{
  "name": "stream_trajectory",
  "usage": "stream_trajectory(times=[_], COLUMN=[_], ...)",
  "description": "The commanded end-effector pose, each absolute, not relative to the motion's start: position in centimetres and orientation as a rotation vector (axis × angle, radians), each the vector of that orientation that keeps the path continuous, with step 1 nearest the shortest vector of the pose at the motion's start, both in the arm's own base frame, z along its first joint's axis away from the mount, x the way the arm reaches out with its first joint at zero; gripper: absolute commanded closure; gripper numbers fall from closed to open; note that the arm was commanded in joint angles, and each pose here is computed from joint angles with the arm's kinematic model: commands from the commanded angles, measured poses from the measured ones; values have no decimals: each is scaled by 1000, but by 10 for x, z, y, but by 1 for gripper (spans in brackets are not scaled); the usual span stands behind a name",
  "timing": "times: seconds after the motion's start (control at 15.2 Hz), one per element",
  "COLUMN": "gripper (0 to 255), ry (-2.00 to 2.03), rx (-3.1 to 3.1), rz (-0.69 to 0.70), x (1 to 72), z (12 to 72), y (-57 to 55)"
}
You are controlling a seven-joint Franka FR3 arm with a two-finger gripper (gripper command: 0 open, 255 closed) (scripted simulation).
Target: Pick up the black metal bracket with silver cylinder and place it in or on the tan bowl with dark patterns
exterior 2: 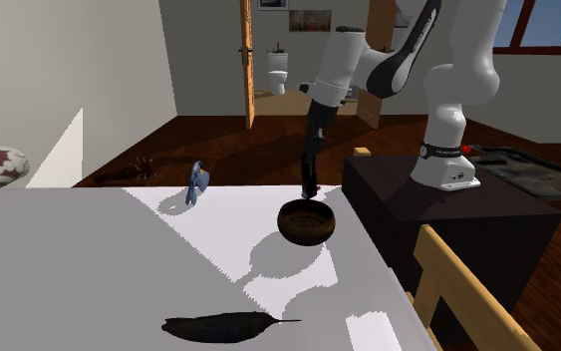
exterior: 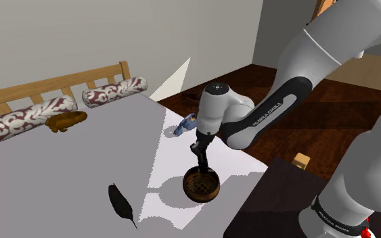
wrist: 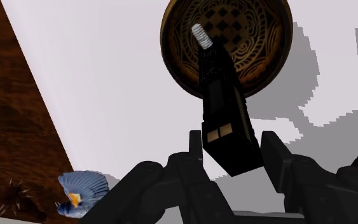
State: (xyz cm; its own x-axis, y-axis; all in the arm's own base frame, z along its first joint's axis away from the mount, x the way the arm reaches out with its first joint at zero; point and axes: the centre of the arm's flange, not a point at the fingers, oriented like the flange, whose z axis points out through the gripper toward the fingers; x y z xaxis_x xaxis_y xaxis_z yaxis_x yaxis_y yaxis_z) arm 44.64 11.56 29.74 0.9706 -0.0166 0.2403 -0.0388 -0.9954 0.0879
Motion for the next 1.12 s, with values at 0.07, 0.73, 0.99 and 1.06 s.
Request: stream_trajectory(times=[0.07,0.73,0.99,1.06], gripper=[255,255,255,255], ry=[-42,-42,-42,-42], rx=[3027,3027,3027,3027], rz=[369,369,369,369], x=[447,447,447,447], z=[282,239,239,239], y=[117,117,117,117])
